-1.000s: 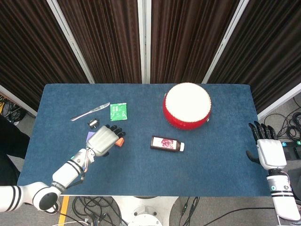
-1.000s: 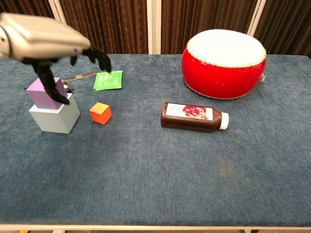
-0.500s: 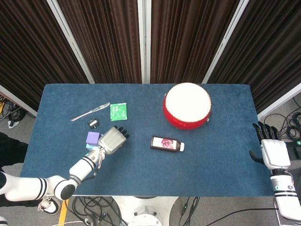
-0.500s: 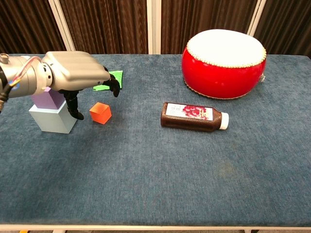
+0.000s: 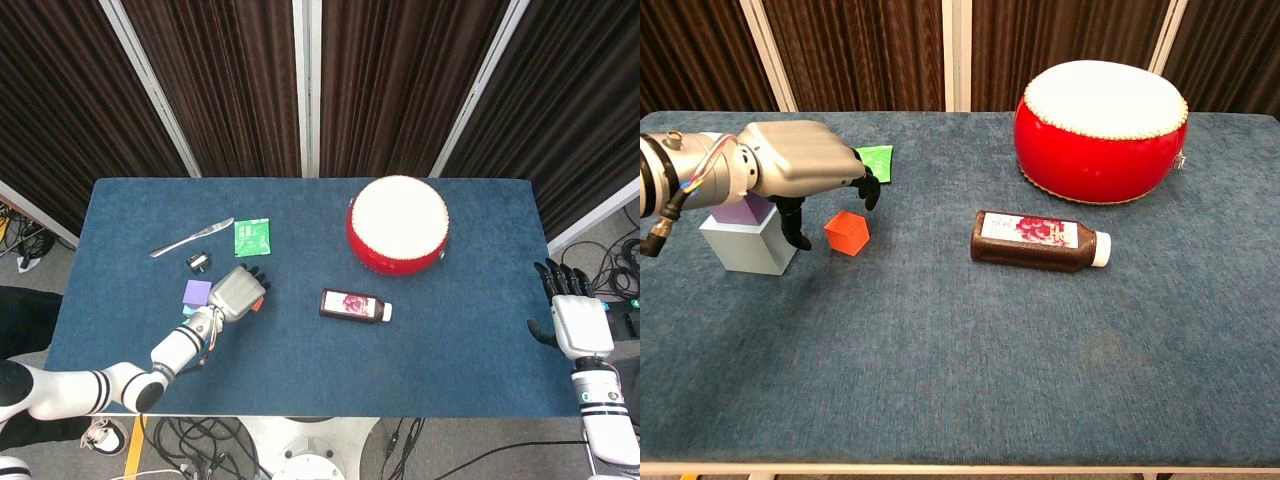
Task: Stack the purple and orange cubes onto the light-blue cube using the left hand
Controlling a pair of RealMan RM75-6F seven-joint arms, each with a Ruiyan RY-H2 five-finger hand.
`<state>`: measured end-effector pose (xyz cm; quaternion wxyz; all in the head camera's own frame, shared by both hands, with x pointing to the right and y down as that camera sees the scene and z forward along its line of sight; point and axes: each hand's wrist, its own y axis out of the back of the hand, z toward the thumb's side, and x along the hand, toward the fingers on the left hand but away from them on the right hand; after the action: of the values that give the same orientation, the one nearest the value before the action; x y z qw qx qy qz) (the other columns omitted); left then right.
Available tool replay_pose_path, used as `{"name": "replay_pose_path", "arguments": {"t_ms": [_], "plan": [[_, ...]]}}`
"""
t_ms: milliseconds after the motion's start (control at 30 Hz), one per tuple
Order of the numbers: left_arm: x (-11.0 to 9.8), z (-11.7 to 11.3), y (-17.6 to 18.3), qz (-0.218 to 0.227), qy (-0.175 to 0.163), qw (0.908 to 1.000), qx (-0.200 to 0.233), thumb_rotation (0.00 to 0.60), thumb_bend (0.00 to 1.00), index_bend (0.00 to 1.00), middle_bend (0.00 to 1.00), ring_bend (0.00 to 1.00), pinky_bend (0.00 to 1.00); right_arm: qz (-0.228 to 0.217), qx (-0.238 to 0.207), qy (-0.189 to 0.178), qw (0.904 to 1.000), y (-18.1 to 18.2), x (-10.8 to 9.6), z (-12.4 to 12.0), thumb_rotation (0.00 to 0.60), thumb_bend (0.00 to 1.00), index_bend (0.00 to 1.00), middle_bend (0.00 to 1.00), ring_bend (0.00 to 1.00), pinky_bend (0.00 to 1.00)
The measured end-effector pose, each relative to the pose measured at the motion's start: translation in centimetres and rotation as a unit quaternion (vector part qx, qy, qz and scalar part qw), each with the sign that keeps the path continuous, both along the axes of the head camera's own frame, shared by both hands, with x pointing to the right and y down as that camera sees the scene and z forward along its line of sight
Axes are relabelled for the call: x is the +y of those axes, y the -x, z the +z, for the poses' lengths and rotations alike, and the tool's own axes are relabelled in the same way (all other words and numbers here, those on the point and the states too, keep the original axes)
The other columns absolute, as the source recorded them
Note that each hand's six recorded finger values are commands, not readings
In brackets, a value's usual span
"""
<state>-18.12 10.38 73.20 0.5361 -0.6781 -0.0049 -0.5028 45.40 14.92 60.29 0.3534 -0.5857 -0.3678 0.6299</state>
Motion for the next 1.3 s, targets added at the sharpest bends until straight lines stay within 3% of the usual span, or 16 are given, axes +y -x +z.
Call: {"name": "replay_pose_path", "arguments": {"t_ms": [1300], "plan": [[-1.4, 3.1, -0.4, -0.021, 0.017, 0.9996, 0.006, 0.600, 0.23, 0.54, 0.45, 0.28, 0.41, 0.011, 0.002, 0.015, 0.9998, -0.4, -0.6, 0.9, 0.600, 0.20, 0.00, 0.01, 0.00, 0.00]]}}
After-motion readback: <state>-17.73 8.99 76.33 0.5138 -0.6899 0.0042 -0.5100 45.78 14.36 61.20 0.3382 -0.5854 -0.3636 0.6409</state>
